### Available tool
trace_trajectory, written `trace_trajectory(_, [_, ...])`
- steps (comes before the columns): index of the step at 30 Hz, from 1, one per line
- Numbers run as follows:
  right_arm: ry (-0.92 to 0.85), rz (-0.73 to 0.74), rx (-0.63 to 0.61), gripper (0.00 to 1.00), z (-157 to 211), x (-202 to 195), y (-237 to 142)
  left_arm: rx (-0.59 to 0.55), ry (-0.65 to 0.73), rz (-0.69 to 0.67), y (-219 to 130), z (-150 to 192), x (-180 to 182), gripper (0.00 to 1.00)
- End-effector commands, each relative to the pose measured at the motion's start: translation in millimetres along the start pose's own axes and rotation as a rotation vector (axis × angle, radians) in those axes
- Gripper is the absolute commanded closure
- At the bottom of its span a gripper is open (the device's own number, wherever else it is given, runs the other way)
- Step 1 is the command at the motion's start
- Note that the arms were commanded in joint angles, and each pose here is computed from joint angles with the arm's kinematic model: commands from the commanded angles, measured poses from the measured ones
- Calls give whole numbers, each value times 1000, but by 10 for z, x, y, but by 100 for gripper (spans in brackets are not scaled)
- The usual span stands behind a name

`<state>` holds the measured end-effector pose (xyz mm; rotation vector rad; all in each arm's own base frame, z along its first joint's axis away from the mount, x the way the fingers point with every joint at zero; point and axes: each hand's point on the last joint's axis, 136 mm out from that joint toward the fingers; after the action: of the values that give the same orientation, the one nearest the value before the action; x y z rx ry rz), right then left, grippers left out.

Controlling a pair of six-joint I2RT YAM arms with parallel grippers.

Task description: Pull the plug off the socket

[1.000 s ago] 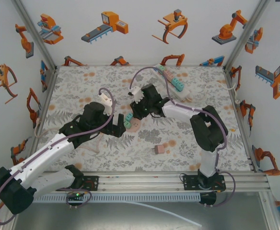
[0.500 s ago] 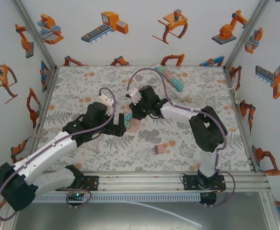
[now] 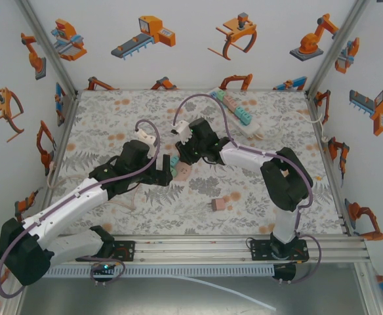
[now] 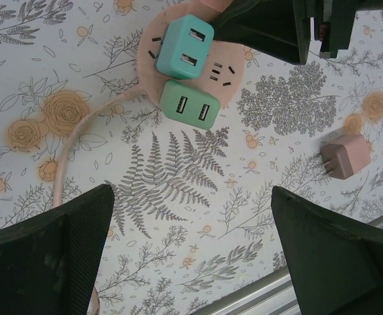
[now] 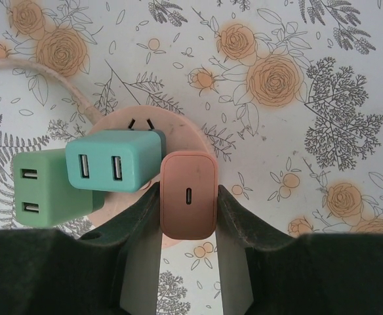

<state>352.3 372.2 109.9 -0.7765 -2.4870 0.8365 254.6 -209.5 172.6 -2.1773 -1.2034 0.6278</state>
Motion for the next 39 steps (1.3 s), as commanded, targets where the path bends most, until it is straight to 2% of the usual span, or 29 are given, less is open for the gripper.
trace_trajectory(1, [12,-33,-92,75,-289,98,-129,-12,-22,-11,-10,-9,22,3])
trace_trajectory(6, [1,-25,-79,77,-252,101,-120,-2,-116,-55,31,9,129,3])
trace_trajectory(11, [51,-26,-84,76,-202,93,-101,-26,-479,-89,213,99,400,1])
trace_trajectory(13, [85,-29,-96,76,-210,91,-108,-30,-601,-91,296,171,488,7])
trace_trajectory(15, [122,-37,-113,76,-221,104,-118,-45,-654,-88,351,192,516,11])
trace_trajectory(17, [147,-43,-123,76,-244,122,-145,-51,-665,-102,374,192,541,11])
trace_trajectory(19, [139,-36,-133,76,-266,149,-178,-37,-690,-172,370,238,672,11])
trace_trajectory(22, [103,-37,-160,76,-261,171,-201,-24,-745,-242,354,265,902,21])
trace_trajectory(28, [101,-59,-142,76,-198,195,-140,45,-714,-240,508,169,975,36])
trace_trajectory(32, [101,-60,-146,76,-193,195,-137,111,-656,-152,718,191,833,37])
trace_trajectory(34, [100,-61,-143,76,-194,195,-129,171,-654,-157,813,319,822,40])
trace_trajectory(39, [102,-64,-142,77,-210,199,-120,232,-677,-140,1027,499,790,41])
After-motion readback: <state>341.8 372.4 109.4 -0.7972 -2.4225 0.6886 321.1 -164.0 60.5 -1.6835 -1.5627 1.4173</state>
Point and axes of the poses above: each hand's point on the last joint's axis, 136 mm out from that joint toward the fingers, its own y axis out along the fingers, its own x axis along the line the jaws close on, z = x × y, and after that the axes turned 9 degrees about y, right-handed
